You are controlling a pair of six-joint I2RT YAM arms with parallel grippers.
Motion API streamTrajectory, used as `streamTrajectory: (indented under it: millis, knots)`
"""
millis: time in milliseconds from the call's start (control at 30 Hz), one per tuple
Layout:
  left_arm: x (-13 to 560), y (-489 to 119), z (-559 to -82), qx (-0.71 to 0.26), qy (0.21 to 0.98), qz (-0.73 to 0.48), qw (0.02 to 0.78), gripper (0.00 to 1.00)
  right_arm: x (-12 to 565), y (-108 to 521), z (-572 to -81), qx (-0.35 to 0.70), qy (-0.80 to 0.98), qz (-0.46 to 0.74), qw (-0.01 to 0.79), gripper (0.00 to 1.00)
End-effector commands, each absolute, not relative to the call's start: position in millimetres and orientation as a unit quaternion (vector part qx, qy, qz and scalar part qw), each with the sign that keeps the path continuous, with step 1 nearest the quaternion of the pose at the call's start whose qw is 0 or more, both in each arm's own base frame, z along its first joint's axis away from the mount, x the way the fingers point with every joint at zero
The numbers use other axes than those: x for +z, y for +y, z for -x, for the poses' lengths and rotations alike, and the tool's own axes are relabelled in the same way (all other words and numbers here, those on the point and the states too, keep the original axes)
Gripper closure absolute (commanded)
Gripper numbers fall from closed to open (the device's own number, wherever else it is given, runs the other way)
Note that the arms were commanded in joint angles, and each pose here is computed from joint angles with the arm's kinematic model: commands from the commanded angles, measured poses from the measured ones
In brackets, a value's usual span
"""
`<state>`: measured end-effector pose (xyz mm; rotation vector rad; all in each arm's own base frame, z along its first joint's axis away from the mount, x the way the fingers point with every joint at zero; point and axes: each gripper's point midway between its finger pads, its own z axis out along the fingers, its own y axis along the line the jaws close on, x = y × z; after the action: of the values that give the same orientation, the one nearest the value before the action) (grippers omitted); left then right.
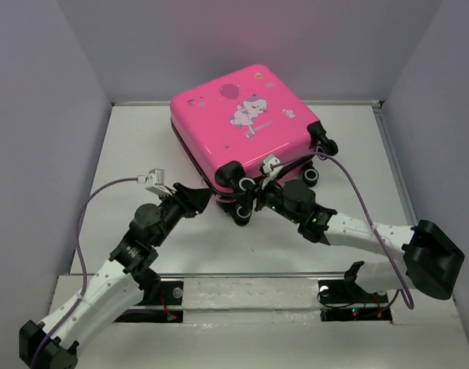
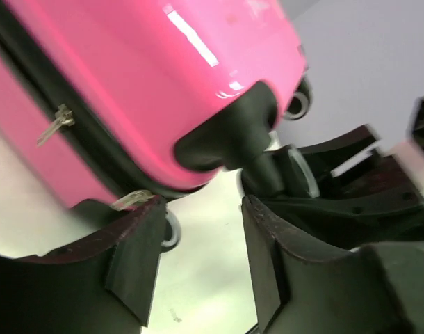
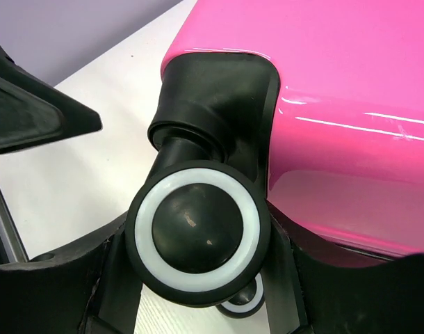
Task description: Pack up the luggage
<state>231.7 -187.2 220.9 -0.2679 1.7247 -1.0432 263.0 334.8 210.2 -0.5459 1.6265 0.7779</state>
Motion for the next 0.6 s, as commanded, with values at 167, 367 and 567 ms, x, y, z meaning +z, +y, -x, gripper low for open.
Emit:
streamTrajectory:
  millis: [167,367,567]
  knots:
    - [161,-194,-247,-0.357,0.765,0.027,0.535,0.44,262,300,-272,0.323,0.671,0.171,0.645,0.93]
    - [164,-212,-264,-0.341,0.763,-0.025,0.548,0.44,259,298,-272,0.322,0.674,0.173,0.642,0.93]
    - [163,-235,-259,-0.363,0.756,-0.080,0.539,0.45,255,302,-272,0.326,0.677,0.179,0.635,0.93]
